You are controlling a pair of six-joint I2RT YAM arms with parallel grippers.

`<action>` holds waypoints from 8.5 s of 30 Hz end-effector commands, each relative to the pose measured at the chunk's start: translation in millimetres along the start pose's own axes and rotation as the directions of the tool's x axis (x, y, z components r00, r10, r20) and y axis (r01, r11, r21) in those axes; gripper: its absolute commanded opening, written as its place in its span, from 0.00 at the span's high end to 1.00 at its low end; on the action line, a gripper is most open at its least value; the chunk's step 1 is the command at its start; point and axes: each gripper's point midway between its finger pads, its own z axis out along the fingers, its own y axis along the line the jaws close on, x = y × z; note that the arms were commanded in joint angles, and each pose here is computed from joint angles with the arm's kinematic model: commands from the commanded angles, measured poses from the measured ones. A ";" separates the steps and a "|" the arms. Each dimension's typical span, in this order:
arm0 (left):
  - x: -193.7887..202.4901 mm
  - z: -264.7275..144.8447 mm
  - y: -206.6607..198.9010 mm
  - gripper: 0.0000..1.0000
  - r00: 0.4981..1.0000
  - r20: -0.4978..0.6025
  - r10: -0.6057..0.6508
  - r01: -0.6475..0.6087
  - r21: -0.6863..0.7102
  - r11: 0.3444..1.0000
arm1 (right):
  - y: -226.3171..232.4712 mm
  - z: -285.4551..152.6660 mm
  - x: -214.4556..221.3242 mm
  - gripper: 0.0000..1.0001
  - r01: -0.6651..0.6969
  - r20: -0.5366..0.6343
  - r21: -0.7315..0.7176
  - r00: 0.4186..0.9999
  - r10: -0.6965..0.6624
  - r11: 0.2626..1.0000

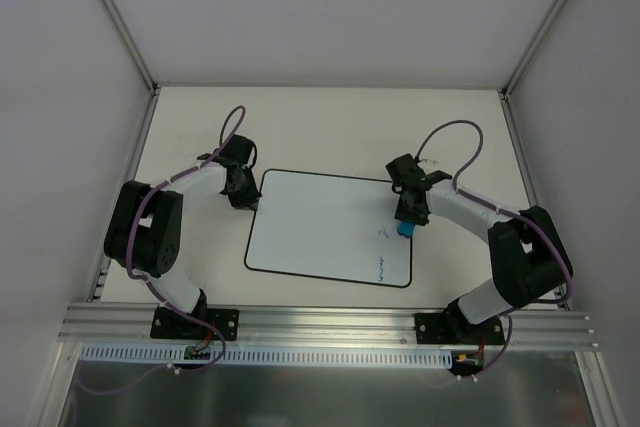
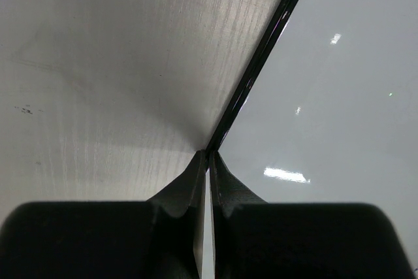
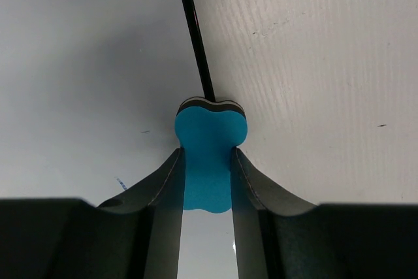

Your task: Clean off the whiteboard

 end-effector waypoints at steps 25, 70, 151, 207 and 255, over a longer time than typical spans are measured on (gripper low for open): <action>-1.5 3.7 -2.3 1.00 1.000 -0.005 0.003 -0.003 -0.018 1.000 | 120.8 14.3 -41.6 1.00 0.211 -0.027 -0.213 0.975 -0.221 0.954; -6.6 1.9 -2.6 1.00 1.000 -0.001 -0.001 0.001 -0.006 1.000 | 133.0 0.7 -40.4 1.00 0.207 0.008 -0.211 0.978 -0.210 0.955; -5.9 -0.4 -15.2 1.00 0.999 -0.022 -0.043 0.044 0.048 0.998 | 93.8 -41.2 117.7 1.00 0.177 -0.015 -0.202 0.983 -0.184 0.963; -6.1 13.5 76.3 1.00 0.989 -0.030 -0.142 0.135 -0.172 0.976 | 106.8 -46.4 99.5 1.00 0.264 0.044 -0.154 0.965 -0.260 0.952; 1.2 14.9 60.1 1.00 0.983 -0.065 -0.171 0.163 -0.111 0.980 | 114.9 -44.4 76.9 1.00 0.222 0.098 -0.187 0.974 -0.206 0.957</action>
